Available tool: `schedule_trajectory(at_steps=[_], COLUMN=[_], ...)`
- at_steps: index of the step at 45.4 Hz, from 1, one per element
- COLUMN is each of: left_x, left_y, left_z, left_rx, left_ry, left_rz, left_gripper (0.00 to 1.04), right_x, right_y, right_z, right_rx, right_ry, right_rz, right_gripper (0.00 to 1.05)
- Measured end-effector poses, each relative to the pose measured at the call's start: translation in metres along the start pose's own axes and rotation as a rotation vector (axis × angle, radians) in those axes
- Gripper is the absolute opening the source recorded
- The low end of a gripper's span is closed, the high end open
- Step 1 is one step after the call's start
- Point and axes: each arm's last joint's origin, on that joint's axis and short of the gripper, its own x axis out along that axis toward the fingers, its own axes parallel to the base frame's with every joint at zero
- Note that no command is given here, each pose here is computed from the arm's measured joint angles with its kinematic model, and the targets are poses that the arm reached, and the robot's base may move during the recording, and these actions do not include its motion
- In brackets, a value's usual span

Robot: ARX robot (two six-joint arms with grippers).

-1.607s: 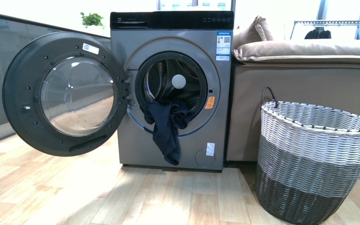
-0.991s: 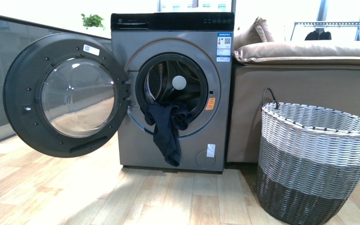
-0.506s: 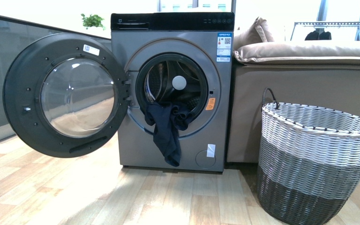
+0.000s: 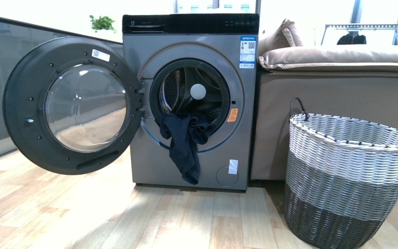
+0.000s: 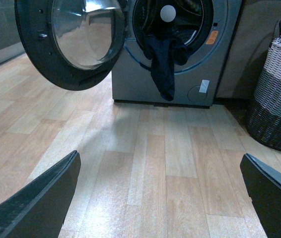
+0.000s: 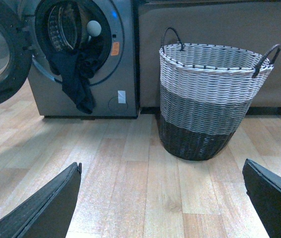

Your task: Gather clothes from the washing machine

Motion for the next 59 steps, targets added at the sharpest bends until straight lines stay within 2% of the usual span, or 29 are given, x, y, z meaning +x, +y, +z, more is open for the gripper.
schedule_trajectory(at_steps=[59], left_x=[0.0000], left_y=[0.0000], left_z=[0.0000], left_rx=[0.000], left_ry=[0.000], left_rz=[0.000], left_gripper=[0.98], right_x=[0.0000], right_y=[0.0000], right_z=[0.0000], right_rx=[0.000], right_ry=[0.000], right_rz=[0.000], right_gripper=[0.97])
